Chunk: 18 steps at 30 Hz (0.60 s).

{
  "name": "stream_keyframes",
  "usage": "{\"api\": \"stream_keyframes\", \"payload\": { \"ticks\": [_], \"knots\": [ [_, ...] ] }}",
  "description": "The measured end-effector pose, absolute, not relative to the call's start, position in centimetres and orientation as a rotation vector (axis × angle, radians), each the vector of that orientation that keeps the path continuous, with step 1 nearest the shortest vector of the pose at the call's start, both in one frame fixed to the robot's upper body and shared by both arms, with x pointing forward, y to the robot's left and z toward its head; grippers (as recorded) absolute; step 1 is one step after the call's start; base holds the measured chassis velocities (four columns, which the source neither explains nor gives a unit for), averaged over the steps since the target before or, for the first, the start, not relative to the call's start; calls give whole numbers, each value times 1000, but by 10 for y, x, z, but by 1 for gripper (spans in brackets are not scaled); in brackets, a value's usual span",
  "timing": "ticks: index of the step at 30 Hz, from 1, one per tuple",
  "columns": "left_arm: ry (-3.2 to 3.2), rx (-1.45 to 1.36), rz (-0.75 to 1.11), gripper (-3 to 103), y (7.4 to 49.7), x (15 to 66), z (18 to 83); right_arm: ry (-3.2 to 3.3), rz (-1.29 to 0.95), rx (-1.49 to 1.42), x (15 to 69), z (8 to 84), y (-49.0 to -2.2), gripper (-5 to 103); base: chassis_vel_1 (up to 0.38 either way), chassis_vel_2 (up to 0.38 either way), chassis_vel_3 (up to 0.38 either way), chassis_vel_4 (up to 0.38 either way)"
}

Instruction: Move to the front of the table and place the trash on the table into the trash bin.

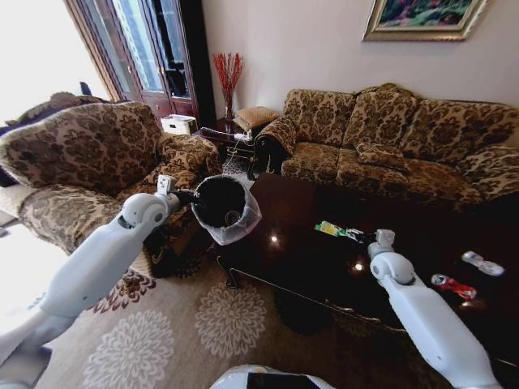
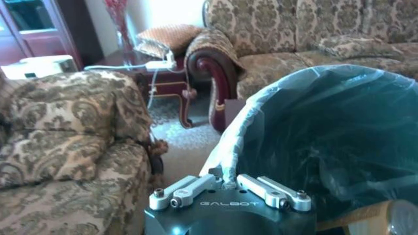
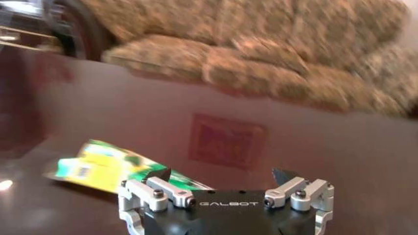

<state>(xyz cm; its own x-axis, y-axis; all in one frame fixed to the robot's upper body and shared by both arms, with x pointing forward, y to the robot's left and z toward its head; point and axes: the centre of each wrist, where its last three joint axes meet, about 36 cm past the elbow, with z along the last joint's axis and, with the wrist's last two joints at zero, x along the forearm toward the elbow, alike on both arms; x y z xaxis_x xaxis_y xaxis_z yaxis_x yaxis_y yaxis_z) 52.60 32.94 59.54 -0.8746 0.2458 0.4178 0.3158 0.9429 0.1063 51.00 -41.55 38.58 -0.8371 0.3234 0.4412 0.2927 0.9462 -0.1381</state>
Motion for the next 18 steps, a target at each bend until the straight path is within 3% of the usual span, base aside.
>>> {"api": "stream_keyframes", "payload": {
  "ticks": [7,13,18],
  "knots": [
    [-2683,-431,-249,0,325,524,594,-2579,-36,-492,529,366,-421,100,0,0,0,0],
    [-2689,-454,-278,0,323,517,600,-2610,26,-298,553,363,-452,101,0,0,0,0],
    [-2689,-458,-289,0,323,513,602,-2626,10,-324,557,372,-440,90,0,0,0,0]
  ]
}}
